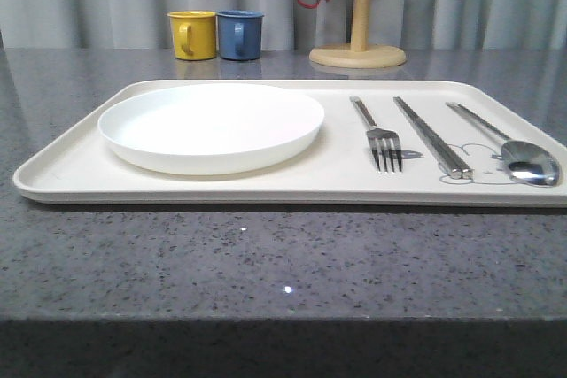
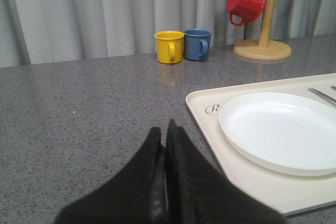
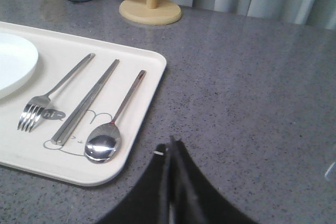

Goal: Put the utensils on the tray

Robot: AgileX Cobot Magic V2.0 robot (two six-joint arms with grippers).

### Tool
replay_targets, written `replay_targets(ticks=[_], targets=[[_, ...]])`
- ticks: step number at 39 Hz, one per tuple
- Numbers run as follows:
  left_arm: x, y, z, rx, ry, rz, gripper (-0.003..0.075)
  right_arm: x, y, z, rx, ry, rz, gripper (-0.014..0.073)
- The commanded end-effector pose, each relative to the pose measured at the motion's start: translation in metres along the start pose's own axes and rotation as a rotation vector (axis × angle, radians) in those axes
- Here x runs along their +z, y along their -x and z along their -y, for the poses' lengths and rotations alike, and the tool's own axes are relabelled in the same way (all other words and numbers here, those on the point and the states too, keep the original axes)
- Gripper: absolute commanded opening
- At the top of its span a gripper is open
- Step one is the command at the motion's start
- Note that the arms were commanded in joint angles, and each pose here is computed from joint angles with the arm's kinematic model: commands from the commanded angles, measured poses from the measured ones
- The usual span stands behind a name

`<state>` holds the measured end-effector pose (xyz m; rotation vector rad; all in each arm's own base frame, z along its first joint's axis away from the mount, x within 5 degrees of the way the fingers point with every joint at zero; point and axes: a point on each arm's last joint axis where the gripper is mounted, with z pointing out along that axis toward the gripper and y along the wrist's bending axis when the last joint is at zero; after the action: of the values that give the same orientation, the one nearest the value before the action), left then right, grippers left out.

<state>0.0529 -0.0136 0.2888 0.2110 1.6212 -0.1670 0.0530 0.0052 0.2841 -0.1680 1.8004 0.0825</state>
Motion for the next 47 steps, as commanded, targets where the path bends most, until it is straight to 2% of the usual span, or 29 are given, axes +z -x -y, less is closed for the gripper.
replay_targets(ticks=[1, 27, 30, 38, 47], targets=[[-0.001, 0.015, -0.001, -0.015, 0.004, 0.095, -0.0018, -0.002, 0.014, 0.000, -0.025, -0.001, 0.092, -0.0061], [0.000, 0.011, -0.001, -0.010, 0.007, 0.100, -0.0018, -0.002, 0.014, 0.000, -0.025, -0.001, 0.092, -0.0061], [-0.002, 0.002, -0.001, 0.015, 0.020, 0.118, -0.0018, -0.002, 0.014, 0.000, -0.025, -0.001, 0.092, -0.0061], [-0.004, -0.057, -0.005, 0.015, 0.127, 0.084, -0.0018, -0.002, 0.014, 0.000, -0.025, -0.001, 0.092, -0.0061], [0.004, -0.088, -0.011, -0.006, 0.220, 0.045, -0.0018, -0.002, 0.014, 0.000, -0.025, -0.002, 0.090, -0.0061]])
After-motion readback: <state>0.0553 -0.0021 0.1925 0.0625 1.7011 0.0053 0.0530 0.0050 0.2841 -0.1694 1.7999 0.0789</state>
